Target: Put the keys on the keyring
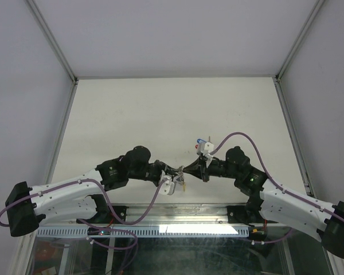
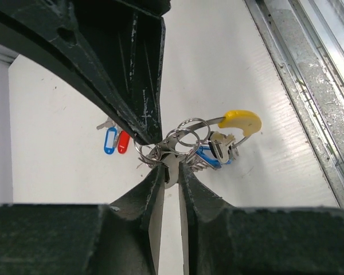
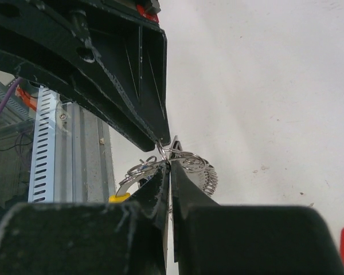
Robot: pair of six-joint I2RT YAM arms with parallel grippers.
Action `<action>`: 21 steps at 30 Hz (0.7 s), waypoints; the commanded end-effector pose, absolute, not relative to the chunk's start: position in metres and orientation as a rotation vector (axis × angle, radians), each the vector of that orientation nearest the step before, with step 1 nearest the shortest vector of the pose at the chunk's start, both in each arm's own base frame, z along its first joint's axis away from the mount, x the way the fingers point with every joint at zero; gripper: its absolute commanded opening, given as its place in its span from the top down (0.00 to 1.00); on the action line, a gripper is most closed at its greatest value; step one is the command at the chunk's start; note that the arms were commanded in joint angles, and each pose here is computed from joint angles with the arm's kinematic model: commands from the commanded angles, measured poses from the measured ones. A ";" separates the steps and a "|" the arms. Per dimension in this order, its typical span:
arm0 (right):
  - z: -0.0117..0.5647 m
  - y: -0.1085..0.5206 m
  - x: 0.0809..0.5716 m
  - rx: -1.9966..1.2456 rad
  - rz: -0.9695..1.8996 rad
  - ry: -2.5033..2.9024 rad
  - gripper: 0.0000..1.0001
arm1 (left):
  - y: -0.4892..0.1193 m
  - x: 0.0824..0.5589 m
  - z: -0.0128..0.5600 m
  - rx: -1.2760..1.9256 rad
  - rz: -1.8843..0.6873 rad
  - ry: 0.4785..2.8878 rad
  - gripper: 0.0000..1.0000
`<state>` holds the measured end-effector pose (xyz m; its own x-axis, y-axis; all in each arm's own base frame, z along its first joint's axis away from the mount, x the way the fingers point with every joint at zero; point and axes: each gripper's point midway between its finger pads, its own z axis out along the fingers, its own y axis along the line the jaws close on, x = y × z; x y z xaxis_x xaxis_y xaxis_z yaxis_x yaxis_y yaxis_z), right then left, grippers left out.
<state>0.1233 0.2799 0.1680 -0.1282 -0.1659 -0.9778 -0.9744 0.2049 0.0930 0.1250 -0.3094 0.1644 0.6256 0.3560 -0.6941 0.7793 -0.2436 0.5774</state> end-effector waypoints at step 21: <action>0.209 0.279 0.130 -1.018 1.042 1.300 1.00 | -0.314 0.118 0.227 1.178 -0.870 0.995 0.77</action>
